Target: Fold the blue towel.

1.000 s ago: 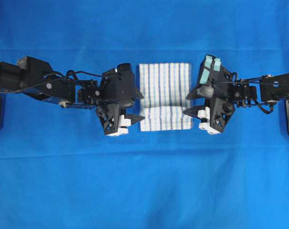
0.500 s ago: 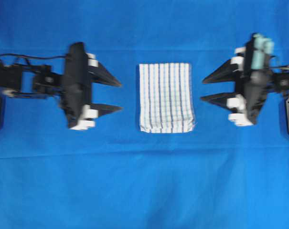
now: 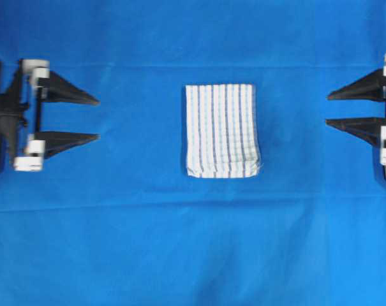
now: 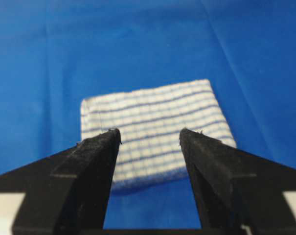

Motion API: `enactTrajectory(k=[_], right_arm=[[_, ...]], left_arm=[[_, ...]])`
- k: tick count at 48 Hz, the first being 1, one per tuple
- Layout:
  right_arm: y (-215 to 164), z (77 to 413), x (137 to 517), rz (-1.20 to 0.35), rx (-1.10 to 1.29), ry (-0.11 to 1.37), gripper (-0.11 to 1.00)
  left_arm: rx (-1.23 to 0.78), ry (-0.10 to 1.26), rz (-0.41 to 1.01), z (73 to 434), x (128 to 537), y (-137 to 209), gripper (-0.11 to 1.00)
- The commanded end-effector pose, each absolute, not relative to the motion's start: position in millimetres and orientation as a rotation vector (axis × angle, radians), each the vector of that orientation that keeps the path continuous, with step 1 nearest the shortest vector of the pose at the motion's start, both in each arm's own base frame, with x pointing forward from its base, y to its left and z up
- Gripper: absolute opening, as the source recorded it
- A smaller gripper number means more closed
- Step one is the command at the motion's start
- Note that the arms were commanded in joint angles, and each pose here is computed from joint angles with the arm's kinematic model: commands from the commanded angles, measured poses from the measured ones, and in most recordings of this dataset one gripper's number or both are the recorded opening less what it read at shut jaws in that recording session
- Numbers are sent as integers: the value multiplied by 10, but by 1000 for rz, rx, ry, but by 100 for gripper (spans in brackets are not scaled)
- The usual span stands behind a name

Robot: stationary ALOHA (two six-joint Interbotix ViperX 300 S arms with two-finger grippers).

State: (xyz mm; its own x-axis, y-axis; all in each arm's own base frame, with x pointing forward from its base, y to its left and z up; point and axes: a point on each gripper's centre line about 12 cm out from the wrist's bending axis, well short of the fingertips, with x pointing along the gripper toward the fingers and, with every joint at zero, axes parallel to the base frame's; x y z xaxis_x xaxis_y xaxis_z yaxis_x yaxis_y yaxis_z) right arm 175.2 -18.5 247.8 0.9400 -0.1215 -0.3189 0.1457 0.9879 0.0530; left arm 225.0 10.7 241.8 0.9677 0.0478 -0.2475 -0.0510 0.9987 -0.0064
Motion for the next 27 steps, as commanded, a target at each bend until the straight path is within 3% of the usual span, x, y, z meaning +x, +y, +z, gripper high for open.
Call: enactTrajectory(k=[1, 11, 27], right_arm=[[-174, 2424, 1707, -129, 70, 306, 58], [-144, 2212, 1659, -102, 70, 276, 58], [-137, 2164, 1668, -95, 77, 275, 58]], left_arm=[[-9, 202, 48, 2451, 2126, 99, 66], [-6, 170, 31, 2270, 1812, 54, 66], [-6, 172, 26, 2087, 1615, 40, 66]])
